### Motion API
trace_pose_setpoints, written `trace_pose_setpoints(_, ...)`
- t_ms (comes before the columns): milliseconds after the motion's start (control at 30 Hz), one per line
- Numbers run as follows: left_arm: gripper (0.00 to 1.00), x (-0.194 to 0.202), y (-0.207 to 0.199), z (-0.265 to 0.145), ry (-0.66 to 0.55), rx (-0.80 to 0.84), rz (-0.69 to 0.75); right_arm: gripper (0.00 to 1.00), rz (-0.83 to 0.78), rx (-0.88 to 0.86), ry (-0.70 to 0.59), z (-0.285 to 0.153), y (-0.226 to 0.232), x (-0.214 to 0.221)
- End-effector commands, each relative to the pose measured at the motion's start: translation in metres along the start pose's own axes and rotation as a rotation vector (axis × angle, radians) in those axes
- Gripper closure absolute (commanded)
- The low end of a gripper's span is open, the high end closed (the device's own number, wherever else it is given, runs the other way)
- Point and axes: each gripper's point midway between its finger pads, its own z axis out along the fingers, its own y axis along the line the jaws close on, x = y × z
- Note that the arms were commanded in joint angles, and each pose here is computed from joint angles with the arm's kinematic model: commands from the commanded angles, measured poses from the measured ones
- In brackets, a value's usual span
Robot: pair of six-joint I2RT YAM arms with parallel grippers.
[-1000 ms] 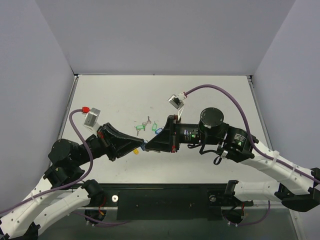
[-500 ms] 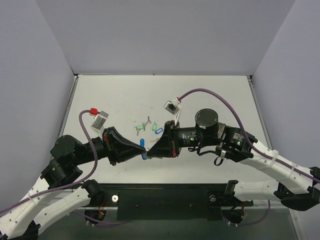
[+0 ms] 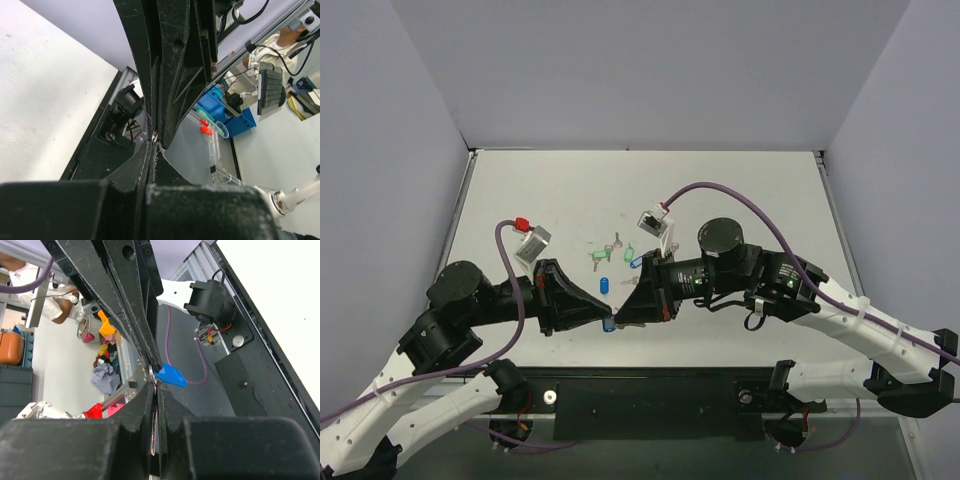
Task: Remove the keys from the keyring
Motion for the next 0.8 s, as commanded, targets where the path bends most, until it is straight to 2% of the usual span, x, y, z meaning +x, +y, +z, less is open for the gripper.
trace_pose_setpoints(0,1.0,0.018,-0.01,-0.003,0.121,0.051,-0.007,1.0,-0.068,-0.082,-0.072,-0.003,0.03,-0.025)
trace_pose_setpoints(300,1.0,0.031,-0.002,-0.003,0.207,0.021,-0.025,1.0,-0.066,-0.086,-0.034,0.001,0.031,-0.017)
trace_pose_setpoints(500,1.0,0.027,-0.003,-0.004,0.198,0.004,-0.021,1.0,-0.067,-0.083,-0.016,0.006,0.03,-0.009)
trace_pose_setpoints(533,0.91,0.022,-0.004,-0.005,0.185,-0.003,-0.013,1.0,-0.07,-0.082,-0.024,0.004,0.03,-0.01)
trace_pose_setpoints(567,0.67,0.019,-0.004,-0.005,0.174,-0.013,-0.004,1.0,-0.071,-0.08,-0.027,0.004,0.03,-0.011)
trace_pose_setpoints(633,0.47,0.008,-0.004,-0.008,0.116,-0.047,0.015,1.0,-0.066,-0.076,-0.048,0.002,0.032,-0.015)
trace_pose_setpoints(700,0.36,-0.007,-0.011,-0.013,0.046,-0.054,0.045,1.0,-0.065,-0.087,-0.08,0.0,0.038,-0.021)
trace_pose_setpoints(767,0.34,-0.029,-0.013,-0.02,-0.065,-0.099,0.083,1.0,-0.072,-0.104,-0.097,0.0,0.044,-0.025)
